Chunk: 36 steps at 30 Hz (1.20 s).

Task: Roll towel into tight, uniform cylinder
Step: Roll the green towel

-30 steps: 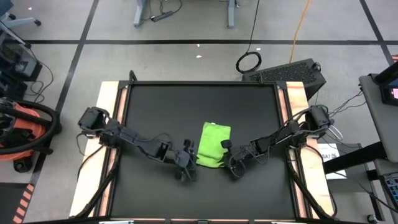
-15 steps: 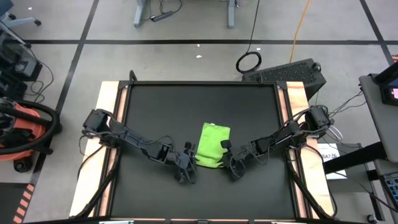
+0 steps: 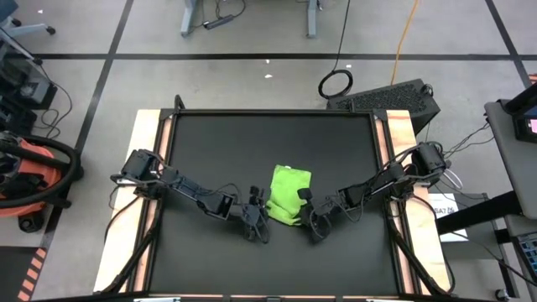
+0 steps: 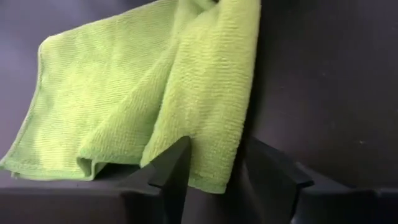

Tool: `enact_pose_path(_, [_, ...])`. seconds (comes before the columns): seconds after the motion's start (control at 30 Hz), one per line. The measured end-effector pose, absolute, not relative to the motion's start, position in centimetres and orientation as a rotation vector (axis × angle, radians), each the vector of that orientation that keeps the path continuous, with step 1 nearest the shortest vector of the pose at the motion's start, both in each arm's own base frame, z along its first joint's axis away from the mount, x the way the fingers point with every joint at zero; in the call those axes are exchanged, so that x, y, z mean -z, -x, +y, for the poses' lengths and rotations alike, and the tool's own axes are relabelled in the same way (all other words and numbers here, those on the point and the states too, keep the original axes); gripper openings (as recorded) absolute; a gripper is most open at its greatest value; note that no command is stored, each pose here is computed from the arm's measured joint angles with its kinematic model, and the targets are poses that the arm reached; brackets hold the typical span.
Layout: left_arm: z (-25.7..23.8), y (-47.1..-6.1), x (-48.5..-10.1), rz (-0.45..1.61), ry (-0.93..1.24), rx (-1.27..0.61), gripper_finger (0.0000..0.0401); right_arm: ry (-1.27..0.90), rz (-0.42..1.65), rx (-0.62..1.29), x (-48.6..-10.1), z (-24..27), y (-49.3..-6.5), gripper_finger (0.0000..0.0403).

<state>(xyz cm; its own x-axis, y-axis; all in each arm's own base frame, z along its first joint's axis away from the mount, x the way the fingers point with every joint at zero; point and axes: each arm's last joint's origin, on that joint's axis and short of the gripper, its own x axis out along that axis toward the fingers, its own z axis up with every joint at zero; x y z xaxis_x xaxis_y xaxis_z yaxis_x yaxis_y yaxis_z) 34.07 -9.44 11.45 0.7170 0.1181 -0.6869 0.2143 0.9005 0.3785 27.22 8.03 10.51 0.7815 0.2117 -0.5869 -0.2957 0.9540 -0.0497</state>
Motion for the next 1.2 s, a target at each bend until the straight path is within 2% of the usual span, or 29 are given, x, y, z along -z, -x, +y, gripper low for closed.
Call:
enact_pose_path(0.1, [-9.4,-34.1,-11.4,0.777,-0.462,0.066,0.0114,0.102,0.622,-0.318,-10.5,8.2,-27.2,0.0032])
enact_pose_path(0.23, [-9.8,-34.0,-11.5,0.774,-0.409,0.18,0.0019,0.021,0.635,-0.39,-10.5,8.4,-27.1,0.0032])
enact_pose_path(0.53, [-9.9,-35.0,-13.1,0.749,-0.077,0.439,0.0012,-0.169,0.667,-0.534,-10.8,9.0,-26.9,0.0032])
enact_pose_path(0.7, [-9.1,-35.7,-14.3,0.769,0.077,0.532,0.0012,-0.202,0.672,-0.538,-10.8,9.0,-26.9,0.004])
enact_pose_path(0.8, [-8.3,-35.9,-14.6,0.802,0.162,0.563,0.0011,-0.171,0.667,-0.54,-11.0,9.1,-26.8,0.0078])
enact_pose_path(1.0, [-7.1,-36.0,-14.7,0.85,0.328,0.61,0.0011,-0.062,0.692,-0.435,-12.2,9.0,-25.9,0.0214])
enact_pose_path(1.07, [-6.7,-36.1,-14.7,0.857,0.366,0.618,0.0011,-0.014,0.696,-0.4,-13.0,9.0,-25.4,0.0247])
enact_pose_path(1.2, [-6.0,-36.2,-14.8,0.856,0.401,0.623,0.0011,0.093,0.649,-0.383,-14.6,9.6,-24.5,0.0267])
